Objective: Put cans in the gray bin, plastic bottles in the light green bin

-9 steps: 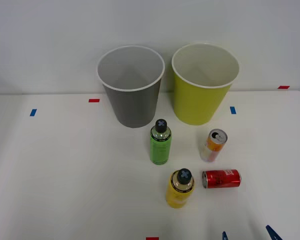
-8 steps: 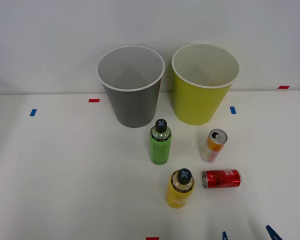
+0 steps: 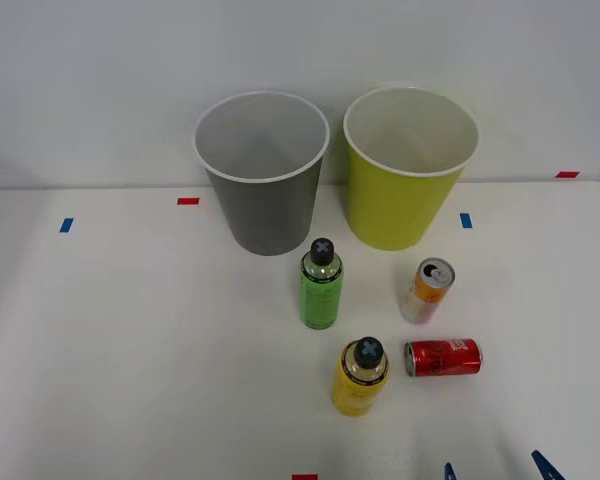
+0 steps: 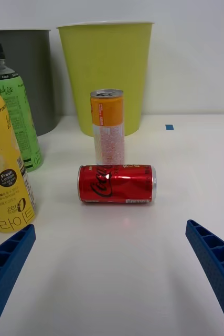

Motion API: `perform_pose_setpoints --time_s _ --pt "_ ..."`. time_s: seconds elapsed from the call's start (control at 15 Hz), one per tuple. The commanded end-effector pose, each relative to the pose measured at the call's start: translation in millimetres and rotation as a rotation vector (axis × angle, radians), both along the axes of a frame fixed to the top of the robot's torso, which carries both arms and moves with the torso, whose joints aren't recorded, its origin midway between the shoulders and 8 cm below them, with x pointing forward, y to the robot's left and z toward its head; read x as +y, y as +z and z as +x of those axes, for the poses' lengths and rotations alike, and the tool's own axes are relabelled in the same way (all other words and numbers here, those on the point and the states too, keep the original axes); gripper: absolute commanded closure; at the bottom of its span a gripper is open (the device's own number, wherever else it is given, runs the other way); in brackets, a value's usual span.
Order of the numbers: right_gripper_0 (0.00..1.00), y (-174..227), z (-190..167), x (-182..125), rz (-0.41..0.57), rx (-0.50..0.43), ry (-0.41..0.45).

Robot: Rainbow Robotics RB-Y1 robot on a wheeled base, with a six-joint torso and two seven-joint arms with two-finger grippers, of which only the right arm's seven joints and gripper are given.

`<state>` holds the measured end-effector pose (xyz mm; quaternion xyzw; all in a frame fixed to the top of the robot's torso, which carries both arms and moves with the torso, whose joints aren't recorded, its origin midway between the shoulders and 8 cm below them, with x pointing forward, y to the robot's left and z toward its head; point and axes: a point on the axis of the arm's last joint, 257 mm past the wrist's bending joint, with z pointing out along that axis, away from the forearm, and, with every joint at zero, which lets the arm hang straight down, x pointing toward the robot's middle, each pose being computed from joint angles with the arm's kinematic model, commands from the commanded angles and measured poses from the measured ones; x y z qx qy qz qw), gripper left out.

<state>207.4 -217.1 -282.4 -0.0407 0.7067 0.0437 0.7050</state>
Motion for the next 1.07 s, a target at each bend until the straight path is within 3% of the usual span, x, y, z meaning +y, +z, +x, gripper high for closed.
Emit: perform_pose_setpoints --time_s 0.07,1.0,1.07 --pt "0.0 0.0 0.0 0.0 0.0 0.0 0.0" --pt "0.0 0.0 0.0 0.0 0.0 0.0 0.0" --pt "0.0 -14.0 -0.1 -2.1 0.005 0.029 -0.004"
